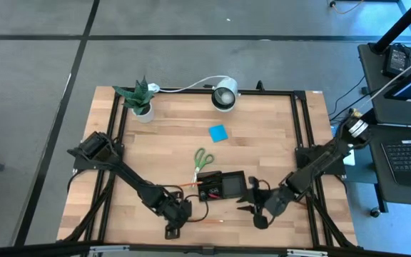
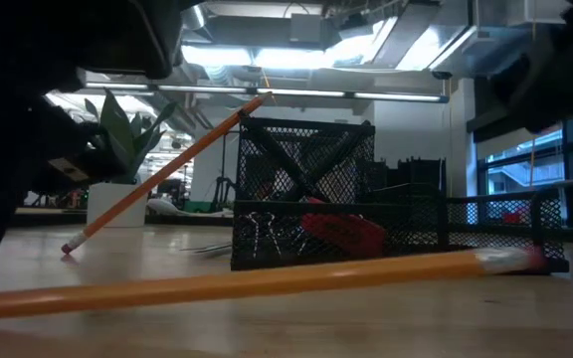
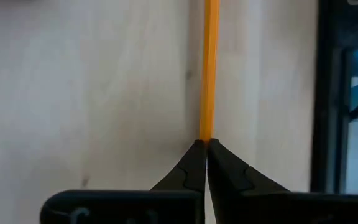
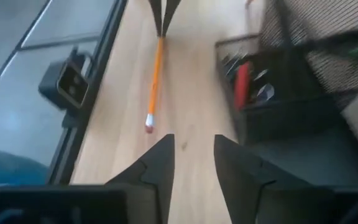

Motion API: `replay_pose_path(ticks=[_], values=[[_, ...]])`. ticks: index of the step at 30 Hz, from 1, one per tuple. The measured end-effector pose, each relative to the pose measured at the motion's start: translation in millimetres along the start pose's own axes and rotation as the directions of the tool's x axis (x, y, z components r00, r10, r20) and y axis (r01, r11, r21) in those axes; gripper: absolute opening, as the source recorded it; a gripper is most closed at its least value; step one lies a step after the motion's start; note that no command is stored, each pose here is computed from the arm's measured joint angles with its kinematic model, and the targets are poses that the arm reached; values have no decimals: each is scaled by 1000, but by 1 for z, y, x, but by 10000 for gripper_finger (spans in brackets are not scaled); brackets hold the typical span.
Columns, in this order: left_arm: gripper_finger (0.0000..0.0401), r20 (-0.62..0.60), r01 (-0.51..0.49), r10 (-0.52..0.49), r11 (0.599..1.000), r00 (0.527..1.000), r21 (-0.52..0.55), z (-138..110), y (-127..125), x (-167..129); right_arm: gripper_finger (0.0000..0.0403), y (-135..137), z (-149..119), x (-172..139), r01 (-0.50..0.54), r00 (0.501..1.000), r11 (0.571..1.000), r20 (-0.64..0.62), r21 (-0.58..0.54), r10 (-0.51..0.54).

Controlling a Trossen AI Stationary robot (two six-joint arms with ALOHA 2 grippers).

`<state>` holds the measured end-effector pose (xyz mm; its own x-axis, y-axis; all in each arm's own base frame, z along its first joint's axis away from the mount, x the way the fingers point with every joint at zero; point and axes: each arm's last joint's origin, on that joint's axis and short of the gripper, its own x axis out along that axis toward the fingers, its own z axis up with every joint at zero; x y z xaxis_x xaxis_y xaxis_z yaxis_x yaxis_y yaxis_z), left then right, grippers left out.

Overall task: Pick and place office supplies into organizer
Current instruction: Put the pencil into the desk organizer

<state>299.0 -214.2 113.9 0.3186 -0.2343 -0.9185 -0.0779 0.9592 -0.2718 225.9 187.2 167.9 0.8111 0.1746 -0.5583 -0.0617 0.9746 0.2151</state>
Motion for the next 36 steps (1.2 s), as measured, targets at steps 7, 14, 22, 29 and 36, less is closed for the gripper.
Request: replay_pose_path(ticks=[7, 14, 22, 29, 36], values=[[3, 59, -11, 11, 1000, 998, -6, 9, -6, 1, 95, 20, -29, 27, -71, 997, 997, 19, 38, 70], [3, 76, -27, 28, 1000, 997, -16, 10, -5, 1, 94, 32, -43, 56, -101, 994, 994, 55, 50, 98], [3, 73, -24, 25, 999, 997, -22, 10, -5, 1, 94, 38, -44, 71, -92, 995, 994, 49, 52, 90], [3, 71, -21, 23, 1000, 997, -22, 10, -6, 1, 94, 38, -44, 70, -94, 995, 992, 50, 79, 90], [3, 69, -20, 22, 1000, 997, -22, 10, -5, 1, 127, 38, -43, 70, -103, 994, 991, 57, 81, 98]])
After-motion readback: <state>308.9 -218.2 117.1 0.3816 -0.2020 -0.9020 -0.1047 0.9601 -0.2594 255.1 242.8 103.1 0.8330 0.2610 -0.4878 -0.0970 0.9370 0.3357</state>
